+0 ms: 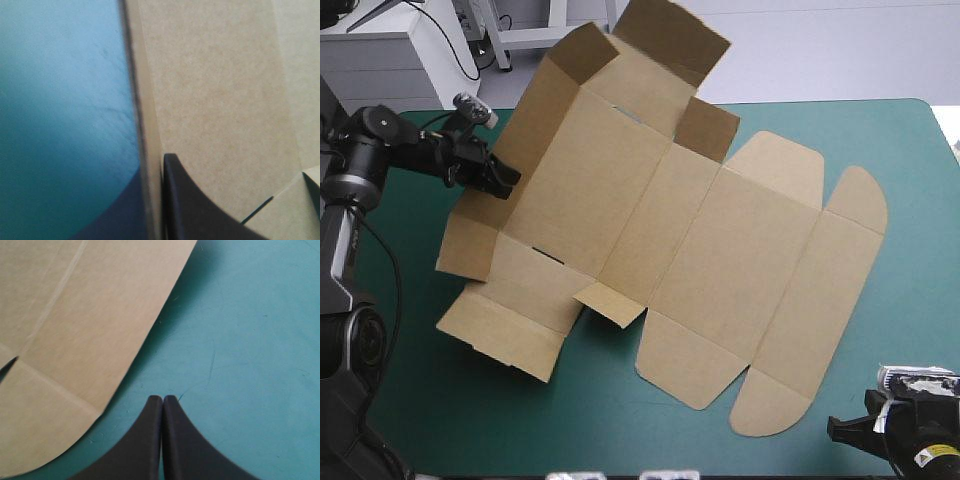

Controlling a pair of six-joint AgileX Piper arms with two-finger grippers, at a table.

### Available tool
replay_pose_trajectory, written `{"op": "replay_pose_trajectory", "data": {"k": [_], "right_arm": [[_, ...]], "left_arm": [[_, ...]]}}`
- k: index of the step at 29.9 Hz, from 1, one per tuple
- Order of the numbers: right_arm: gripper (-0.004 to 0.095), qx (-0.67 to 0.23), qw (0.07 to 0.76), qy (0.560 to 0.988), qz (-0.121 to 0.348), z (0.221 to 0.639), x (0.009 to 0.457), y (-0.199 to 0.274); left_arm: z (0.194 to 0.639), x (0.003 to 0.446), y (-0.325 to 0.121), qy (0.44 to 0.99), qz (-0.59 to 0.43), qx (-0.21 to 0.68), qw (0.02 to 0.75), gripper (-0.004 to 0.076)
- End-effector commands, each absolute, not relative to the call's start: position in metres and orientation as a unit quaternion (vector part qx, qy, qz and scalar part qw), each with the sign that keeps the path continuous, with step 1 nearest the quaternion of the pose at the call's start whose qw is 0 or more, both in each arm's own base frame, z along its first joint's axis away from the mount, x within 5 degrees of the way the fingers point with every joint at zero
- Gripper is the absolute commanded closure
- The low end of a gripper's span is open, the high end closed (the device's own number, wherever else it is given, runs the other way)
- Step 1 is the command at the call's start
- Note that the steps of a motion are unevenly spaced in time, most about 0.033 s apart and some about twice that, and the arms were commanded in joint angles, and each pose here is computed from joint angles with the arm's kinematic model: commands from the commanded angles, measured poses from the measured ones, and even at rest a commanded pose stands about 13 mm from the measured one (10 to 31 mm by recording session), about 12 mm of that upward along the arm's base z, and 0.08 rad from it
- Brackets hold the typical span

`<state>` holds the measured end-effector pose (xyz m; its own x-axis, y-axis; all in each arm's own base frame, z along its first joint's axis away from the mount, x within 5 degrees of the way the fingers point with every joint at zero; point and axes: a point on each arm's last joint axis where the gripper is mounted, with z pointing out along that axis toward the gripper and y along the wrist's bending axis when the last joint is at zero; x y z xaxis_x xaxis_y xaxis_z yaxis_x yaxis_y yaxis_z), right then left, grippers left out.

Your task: Fold the box

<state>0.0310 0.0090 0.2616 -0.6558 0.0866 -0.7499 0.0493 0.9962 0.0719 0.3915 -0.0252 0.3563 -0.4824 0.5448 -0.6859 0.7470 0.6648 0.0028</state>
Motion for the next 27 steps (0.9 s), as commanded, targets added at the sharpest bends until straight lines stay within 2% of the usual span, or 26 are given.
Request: {"op": "replay_pose_trajectory", "data": {"k": [1,5,9,17,27], "right_arm": [[0.0928,0.037,0.445,0.895,0.022,0.273,0.035,0.009],[0.0928,0.037,0.445,0.895,0.022,0.273,0.035,0.009],[0.0928,0.037,0.445,0.895,0.022,0.273,0.035,0.009],[0.0928,0.037,0.444,0.895,0.022,0.273,0.035,0.009],[0.0928,0.037,0.444,0.895,0.022,0.273,0.035,0.009]], "left_arm": [[0.414,0.379,-0.056,0.790,-0.045,0.449,0.414,0.0732],[0.435,0.375,-0.095,0.743,0.021,0.499,0.445,0.0732],[0.443,0.364,-0.138,0.699,0.023,0.534,0.475,0.0732],[0.443,0.332,-0.206,0.604,0.051,0.644,0.468,0.0732],[0.433,0.312,-0.266,0.562,0.098,0.663,0.485,0.0732]]}}
